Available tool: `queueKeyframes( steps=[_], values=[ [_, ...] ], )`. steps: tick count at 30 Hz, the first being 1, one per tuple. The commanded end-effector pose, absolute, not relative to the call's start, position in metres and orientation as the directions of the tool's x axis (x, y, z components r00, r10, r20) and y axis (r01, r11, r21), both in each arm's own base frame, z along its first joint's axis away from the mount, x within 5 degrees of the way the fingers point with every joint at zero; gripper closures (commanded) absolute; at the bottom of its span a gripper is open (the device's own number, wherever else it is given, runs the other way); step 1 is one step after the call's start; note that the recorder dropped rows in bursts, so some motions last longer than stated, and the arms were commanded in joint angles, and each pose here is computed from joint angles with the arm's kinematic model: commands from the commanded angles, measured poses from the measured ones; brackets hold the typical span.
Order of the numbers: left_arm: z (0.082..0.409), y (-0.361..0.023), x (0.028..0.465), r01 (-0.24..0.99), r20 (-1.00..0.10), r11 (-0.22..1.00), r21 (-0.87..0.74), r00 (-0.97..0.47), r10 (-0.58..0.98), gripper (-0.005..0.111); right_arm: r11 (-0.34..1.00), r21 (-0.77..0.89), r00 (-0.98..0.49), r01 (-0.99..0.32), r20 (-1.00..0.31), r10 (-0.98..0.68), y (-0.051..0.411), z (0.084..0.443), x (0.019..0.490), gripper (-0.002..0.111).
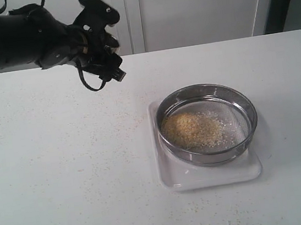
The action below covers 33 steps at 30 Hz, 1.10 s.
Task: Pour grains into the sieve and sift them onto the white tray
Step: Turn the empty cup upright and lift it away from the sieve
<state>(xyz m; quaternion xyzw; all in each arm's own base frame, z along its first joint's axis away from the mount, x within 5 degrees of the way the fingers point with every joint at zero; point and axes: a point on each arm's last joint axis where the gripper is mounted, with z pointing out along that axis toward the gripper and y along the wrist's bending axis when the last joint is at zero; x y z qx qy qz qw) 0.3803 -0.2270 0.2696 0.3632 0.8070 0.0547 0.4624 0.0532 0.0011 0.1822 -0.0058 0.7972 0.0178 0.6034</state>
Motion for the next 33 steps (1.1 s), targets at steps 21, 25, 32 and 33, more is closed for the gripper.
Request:
queueKeyframes(
  steps=[21,25,32,33],
  values=[
    [0.218,-0.162,0.389,0.458,-0.876,0.887,0.061,-0.402,0.268,0.107,0.999,0.020,-0.259,-0.030,-0.966,0.012,0.001,0.182,0.053,0.108],
    [0.210,-0.153,0.388,0.452,-0.879,0.891,0.034,-0.410,0.242,0.107,0.999,0.020,-0.259,-0.030,-0.966,0.012,0.001,0.182,0.053,0.108],
    [0.192,-0.137,0.380,0.467,-0.892,0.884,-0.009,-0.404,0.205,0.107,0.999,0.020,-0.259,-0.030,-0.966,0.012,0.001,0.182,0.053,0.108],
    [0.191,-0.136,0.379,0.473,-0.896,0.881,-0.013,-0.396,0.199,0.107,0.999,0.020,-0.259,-0.030,-0.966,0.012,0.001,0.182,0.053,0.108]
  ],
)
